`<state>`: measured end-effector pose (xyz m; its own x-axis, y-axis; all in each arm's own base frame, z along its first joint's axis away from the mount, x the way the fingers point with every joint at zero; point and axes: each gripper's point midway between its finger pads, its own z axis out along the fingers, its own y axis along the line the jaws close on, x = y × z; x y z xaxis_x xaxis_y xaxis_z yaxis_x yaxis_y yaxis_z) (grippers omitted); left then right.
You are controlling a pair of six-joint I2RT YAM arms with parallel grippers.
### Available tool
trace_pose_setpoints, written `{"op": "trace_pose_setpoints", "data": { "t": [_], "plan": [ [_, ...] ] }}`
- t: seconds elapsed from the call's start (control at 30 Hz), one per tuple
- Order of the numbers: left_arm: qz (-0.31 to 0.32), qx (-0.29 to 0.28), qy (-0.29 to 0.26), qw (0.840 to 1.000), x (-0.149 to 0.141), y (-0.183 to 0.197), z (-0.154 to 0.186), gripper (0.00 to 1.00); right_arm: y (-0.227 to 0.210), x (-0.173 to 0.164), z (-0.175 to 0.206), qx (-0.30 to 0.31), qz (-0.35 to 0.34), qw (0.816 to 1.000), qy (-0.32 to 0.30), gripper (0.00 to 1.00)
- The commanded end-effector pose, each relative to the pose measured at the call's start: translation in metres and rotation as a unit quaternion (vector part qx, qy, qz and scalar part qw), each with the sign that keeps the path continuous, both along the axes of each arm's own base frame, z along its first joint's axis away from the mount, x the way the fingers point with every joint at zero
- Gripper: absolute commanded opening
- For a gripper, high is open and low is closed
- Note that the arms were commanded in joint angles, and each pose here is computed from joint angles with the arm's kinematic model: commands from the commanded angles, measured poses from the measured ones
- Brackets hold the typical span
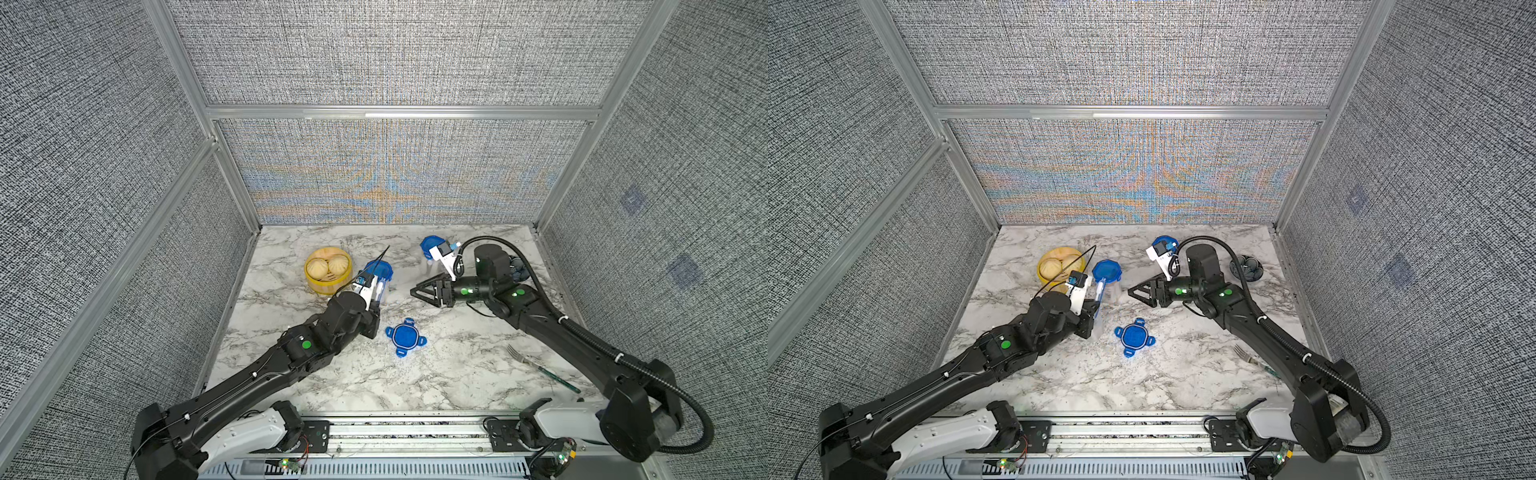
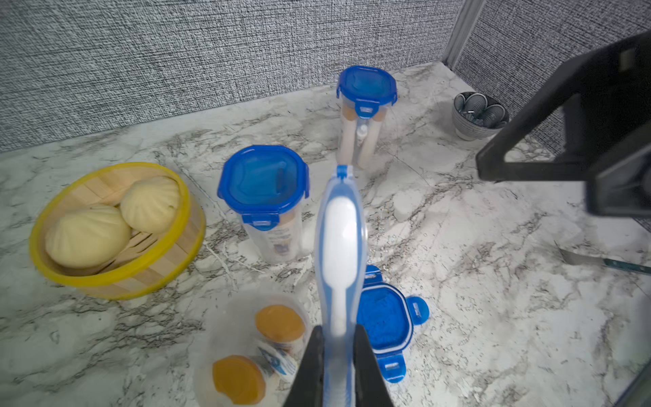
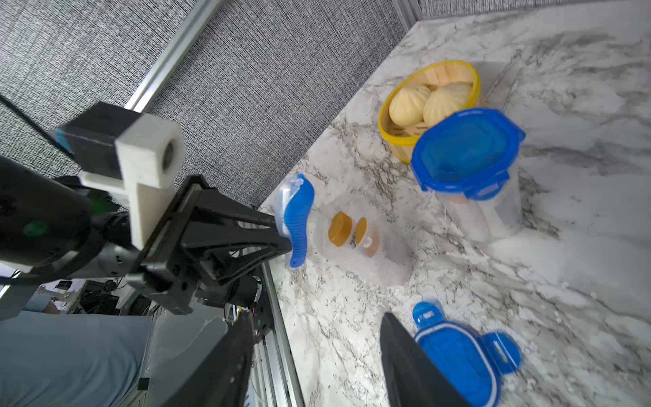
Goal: Pack away toiletry kits
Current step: Place the toiletry item into the container.
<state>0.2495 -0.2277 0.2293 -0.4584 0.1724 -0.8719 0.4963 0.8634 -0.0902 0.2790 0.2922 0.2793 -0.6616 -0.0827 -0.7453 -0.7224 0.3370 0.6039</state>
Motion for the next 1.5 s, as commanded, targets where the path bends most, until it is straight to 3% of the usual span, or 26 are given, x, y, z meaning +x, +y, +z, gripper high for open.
{"op": "trace_pose_setpoints", "data": {
  "t": [0.0,0.4,0.93,1.2,1.3,1.47],
  "plan": [
    [0.006,-0.01,-0.049,0.999,0.012,0.006,0.016,0.05,0.006,0.003,0.004,0.002,0.009,1.0,-0.003,0.59],
    [-0.005,-0.046,-0.047,0.998,0.031,0.008,-0.011,0.04,0.014,0.014,0.0,-0.001,0.009,1.0,0.009,0.59],
    [0.024,-0.023,-0.008,0.999,0.039,0.028,-0.053,0.05,0.013,0.017,-0.01,-0.015,0.004,1.0,0.019,0.59],
    [0.034,-0.027,0.001,0.999,0.037,0.032,-0.061,0.44,0.013,0.019,-0.014,-0.02,0.001,1.0,0.024,0.6],
    [0.044,-0.026,-0.002,0.999,0.038,0.036,-0.057,0.51,0.014,0.02,-0.015,-0.021,0.001,0.999,0.025,0.6],
    [0.084,-0.021,0.005,0.996,0.043,0.051,-0.05,0.55,0.015,0.025,-0.025,-0.042,-0.009,0.998,0.036,0.6]
  ]
}}
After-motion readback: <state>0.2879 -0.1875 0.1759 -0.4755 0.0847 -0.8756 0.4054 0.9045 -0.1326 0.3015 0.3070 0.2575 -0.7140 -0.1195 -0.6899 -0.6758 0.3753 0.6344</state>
